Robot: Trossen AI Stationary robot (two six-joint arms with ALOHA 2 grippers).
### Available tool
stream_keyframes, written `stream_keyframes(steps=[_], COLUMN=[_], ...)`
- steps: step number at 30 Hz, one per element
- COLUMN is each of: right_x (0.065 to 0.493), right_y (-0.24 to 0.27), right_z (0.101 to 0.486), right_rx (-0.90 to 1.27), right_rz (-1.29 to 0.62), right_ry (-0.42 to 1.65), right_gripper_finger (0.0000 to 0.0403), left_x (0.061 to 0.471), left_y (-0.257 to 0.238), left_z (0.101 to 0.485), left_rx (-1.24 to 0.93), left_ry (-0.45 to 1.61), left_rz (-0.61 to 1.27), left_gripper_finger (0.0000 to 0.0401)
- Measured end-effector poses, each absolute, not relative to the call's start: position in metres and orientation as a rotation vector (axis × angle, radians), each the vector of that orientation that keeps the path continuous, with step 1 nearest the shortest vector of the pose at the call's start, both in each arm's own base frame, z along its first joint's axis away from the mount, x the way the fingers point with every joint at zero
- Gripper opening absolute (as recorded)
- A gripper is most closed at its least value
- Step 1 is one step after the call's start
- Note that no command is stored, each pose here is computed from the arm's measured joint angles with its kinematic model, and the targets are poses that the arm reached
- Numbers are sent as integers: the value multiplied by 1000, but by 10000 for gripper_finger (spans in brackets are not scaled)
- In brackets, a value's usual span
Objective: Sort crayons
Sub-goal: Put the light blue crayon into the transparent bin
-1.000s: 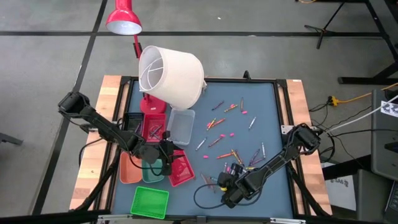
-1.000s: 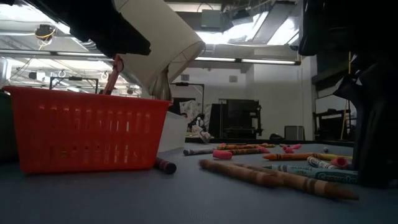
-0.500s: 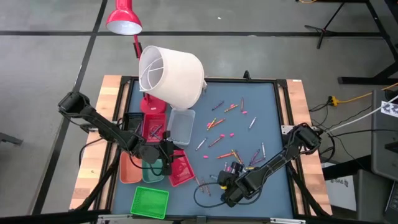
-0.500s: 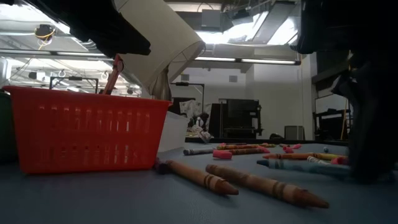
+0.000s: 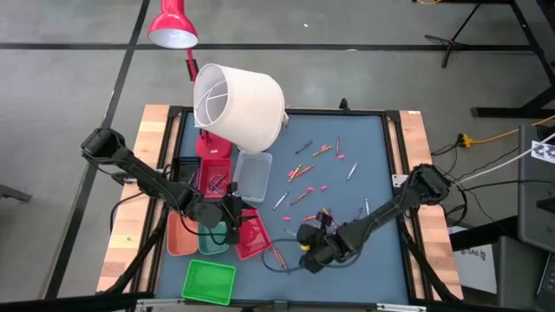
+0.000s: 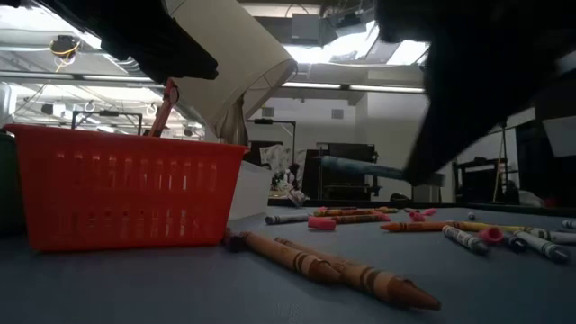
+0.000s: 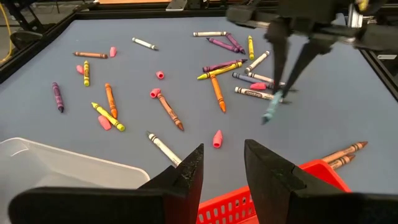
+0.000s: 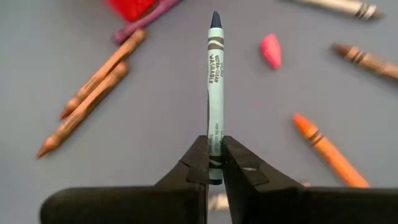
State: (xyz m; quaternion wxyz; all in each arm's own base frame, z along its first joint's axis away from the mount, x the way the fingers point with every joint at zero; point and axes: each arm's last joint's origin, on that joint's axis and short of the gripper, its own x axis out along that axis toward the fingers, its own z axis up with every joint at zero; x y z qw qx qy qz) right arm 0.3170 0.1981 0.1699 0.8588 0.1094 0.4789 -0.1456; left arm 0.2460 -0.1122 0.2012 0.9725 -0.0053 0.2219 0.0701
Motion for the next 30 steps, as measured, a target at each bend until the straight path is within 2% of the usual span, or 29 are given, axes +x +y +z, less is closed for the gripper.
stream_keyframes(steps=[9,17,30], right_x=[352,384,410], right_y=[150,110,51], right_z=[175,186,200], right_rx=[172,161,176], right_rz=[-336,-321,-382], right_ry=[922,762,583], right_gripper_finger=[26,26,26], left_x=[246,246,246], left_y=[-112,-112,-112], left_z=[201,201,201], left_rx=[-11,-10,-11], left_ry=[448,448,448], left_rz=[142,142,142], left_gripper_finger=[100,100,100])
